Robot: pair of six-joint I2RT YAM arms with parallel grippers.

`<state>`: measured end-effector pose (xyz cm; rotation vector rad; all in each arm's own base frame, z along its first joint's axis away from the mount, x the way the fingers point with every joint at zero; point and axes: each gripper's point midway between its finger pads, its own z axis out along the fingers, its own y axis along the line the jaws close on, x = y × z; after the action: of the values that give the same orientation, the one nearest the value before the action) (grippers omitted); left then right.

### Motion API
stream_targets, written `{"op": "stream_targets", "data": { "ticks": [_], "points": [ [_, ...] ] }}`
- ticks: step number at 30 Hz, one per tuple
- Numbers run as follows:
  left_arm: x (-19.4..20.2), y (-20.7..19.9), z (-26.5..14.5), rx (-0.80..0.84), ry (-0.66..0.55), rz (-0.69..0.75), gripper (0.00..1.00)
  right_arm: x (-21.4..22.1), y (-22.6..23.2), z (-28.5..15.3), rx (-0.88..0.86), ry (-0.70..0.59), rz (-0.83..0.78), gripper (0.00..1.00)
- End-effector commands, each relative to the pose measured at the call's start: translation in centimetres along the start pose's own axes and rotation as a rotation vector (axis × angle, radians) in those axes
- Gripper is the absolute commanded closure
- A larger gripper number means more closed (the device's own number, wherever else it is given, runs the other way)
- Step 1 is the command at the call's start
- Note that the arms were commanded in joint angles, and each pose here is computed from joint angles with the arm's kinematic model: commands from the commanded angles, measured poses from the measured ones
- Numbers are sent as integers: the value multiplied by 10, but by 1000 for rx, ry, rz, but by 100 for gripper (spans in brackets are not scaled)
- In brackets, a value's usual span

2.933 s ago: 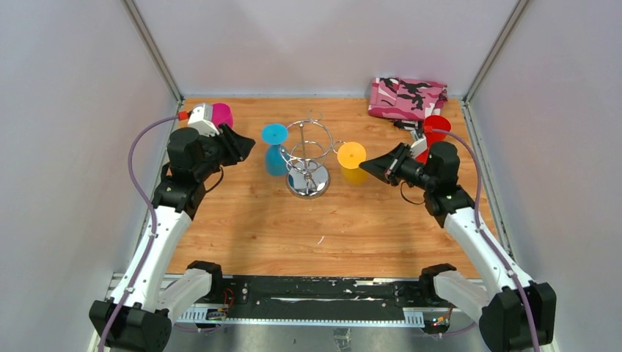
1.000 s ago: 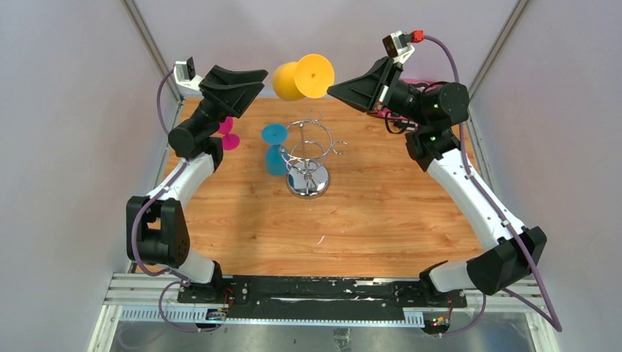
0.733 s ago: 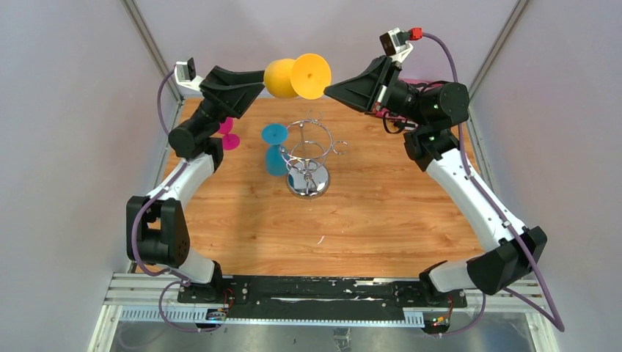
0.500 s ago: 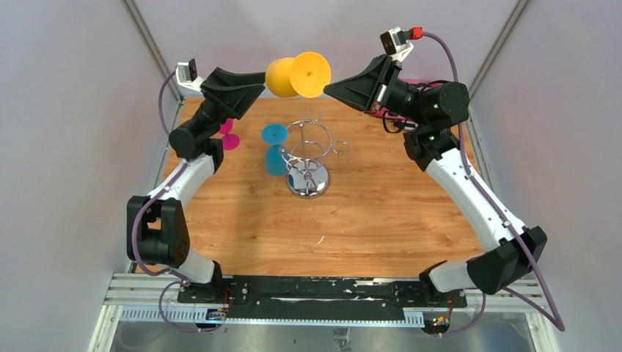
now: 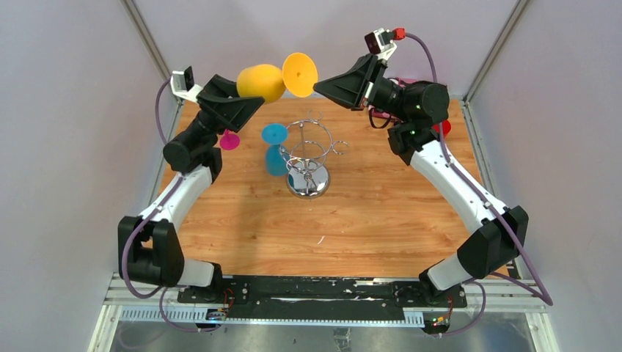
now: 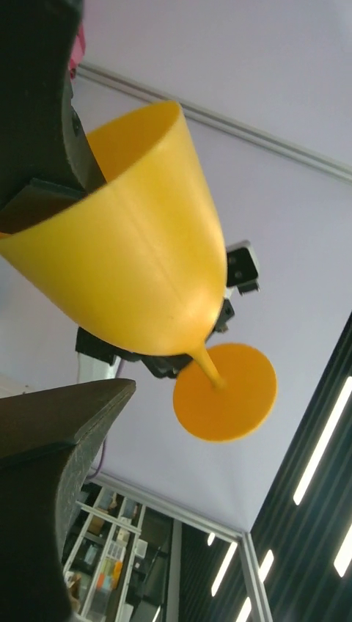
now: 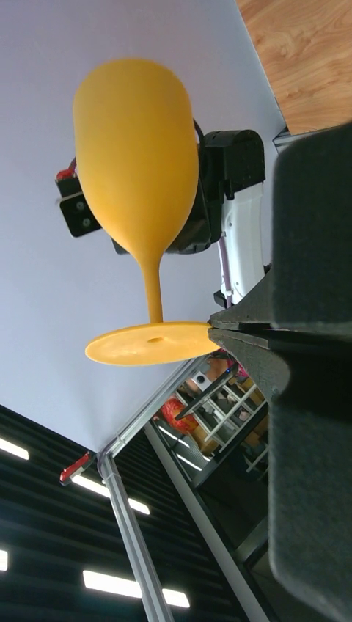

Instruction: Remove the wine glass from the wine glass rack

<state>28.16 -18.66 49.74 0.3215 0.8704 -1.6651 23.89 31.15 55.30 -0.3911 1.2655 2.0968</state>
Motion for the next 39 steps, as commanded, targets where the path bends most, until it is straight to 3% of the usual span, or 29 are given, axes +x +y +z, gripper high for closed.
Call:
{"op": "stream_targets", "data": {
  "ticks": [1, 6, 15, 18, 20, 22, 25, 27, 33, 39],
  "points": [
    [-4, -60, 3, 131, 2, 101, 38, 5, 5, 0, -58, -6, -3, 100],
    [-2, -82, 0, 161, 15, 133, 61, 9, -2, -3, -73, -5, 27, 100],
    [6, -79, -4, 152, 43, 129, 97, 18, -10, -6, -96, 15, 66, 100],
    [3, -77, -4, 144, 29, 129, 100, 19, -9, -7, -103, 23, 64, 100],
    [-3, -76, -4, 127, 12, 124, 100, 18, -7, -10, -103, 24, 49, 86],
    [-10, -70, -3, 67, 2, 133, 100, 14, -10, -15, -87, 8, 31, 62],
    [-20, -58, 1, -116, 13, 223, 100, 10, -17, -25, -47, -14, 26, 33],
    [-32, -46, -4, -297, 34, 371, 100, 8, -20, -32, -31, -25, 24, 25],
    [-88, -46, -42, -836, 54, 623, 100, 4, -42, -55, 42, -56, 32, 21],
    [-119, -15, -126, -1443, 194, 677, 100, 4, -67, -82, 226, -35, -6, 21]
  ]
}}
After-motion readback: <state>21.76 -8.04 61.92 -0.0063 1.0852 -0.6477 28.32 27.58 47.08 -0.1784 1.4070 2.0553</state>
